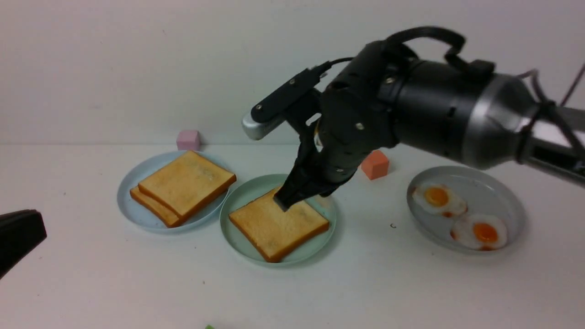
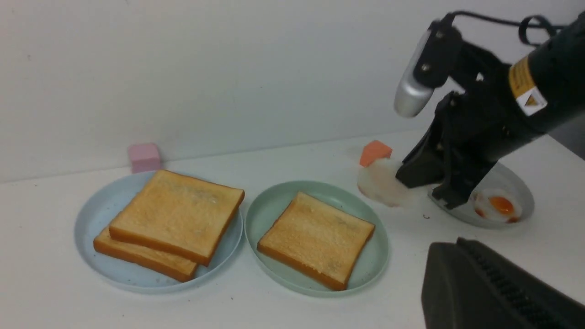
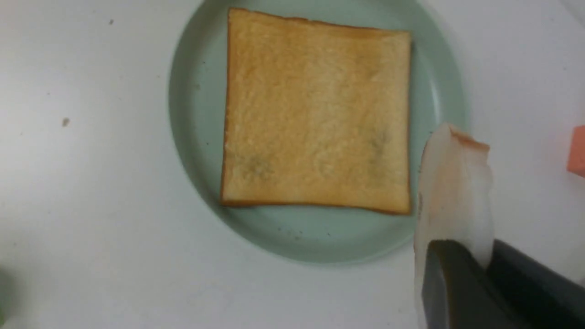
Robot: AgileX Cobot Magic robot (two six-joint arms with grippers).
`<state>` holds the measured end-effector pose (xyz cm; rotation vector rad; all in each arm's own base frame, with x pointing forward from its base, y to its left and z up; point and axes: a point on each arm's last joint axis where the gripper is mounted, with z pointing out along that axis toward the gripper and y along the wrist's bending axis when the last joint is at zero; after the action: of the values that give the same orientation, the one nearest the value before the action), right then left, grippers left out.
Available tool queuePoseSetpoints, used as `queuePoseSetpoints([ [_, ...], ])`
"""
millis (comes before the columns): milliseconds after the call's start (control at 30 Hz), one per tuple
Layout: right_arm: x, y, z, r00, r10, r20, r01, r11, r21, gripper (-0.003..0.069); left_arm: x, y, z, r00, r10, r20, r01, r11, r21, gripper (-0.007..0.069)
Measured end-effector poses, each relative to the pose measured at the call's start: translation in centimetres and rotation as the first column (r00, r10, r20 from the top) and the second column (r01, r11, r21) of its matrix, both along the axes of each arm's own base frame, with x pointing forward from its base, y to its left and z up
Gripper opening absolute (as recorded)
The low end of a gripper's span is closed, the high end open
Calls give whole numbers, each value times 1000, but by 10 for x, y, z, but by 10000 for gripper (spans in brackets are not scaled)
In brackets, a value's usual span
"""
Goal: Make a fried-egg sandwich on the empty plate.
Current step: Use the right arm to place the fried egg on the slice of bread in the middle
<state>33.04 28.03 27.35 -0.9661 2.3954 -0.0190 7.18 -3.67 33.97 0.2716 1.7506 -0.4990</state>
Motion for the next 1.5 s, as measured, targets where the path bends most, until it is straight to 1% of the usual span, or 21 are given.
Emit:
queuePoseSetpoints([
  [233, 23, 20, -27, 1000, 1, -7, -2, 1000, -25, 74, 1, 1, 1, 1000, 11, 5, -11, 1000, -9, -13],
  [533, 42, 29, -49, 999, 22, 38, -17, 994, -109, 74, 1, 1, 0, 1000, 12, 3, -12, 1000, -10, -13],
  [867, 44, 33, -62, 999, 27, 24, -23, 993, -119, 74, 1, 1, 0, 1000, 12, 3, -12, 1000, -10, -9],
  [1100, 44, 35, -62, 1000, 21, 20, -19, 996, -86, 74, 1, 1, 0, 1000, 12, 3, -12, 1000, -10, -4],
  [1200, 43, 36, -62, 1000, 16, 12, -15, 998, -66, 92, 1, 1, 0, 1000, 12, 3, -12, 1000, -11, -3],
  [1267, 42, 39, -62, 1000, 12, -2, -12, 1000, -24, 146, 1, 1, 0, 1000, 11, 0, -11, 1000, -14, -3],
  [1300, 42, 40, -62, 1000, 11, -3, -11, 1000, -20, 159, 1, 1, 0, 1000, 10, -1, -10, 1000, -15, -3],
  [1367, 41, 43, -62, 1000, 5, -20, -5, 1000, 23, 255, 0, 0, 0, 1000, 10, -4, -10, 1000, -17, -2],
  [1400, 41, 43, -62, 1000, 4, -23, -3, 1000, 30, 263, 0, 0, 0, 1000, 10, -5, -10, 1000, -17, -2],
  [1433, 40, 45, -62, 999, -1, -35, 3, 998, 61, 347, 0, 1, 0, 1000, 11, -7, -11, 1000, -16, -1],
  [1467, 40, 46, -62, 999, -4, -39, 7, 998, 70, 356, 0, 1, 0, 1000, 11, -7, -11, 1000, -16, 0],
  [1500, 39, 48, -62, 998, -15, -54, 20, 995, 99, 418, 0, 1, 0, 1000, 11, -9, -11, 1000, -16, 1],
])
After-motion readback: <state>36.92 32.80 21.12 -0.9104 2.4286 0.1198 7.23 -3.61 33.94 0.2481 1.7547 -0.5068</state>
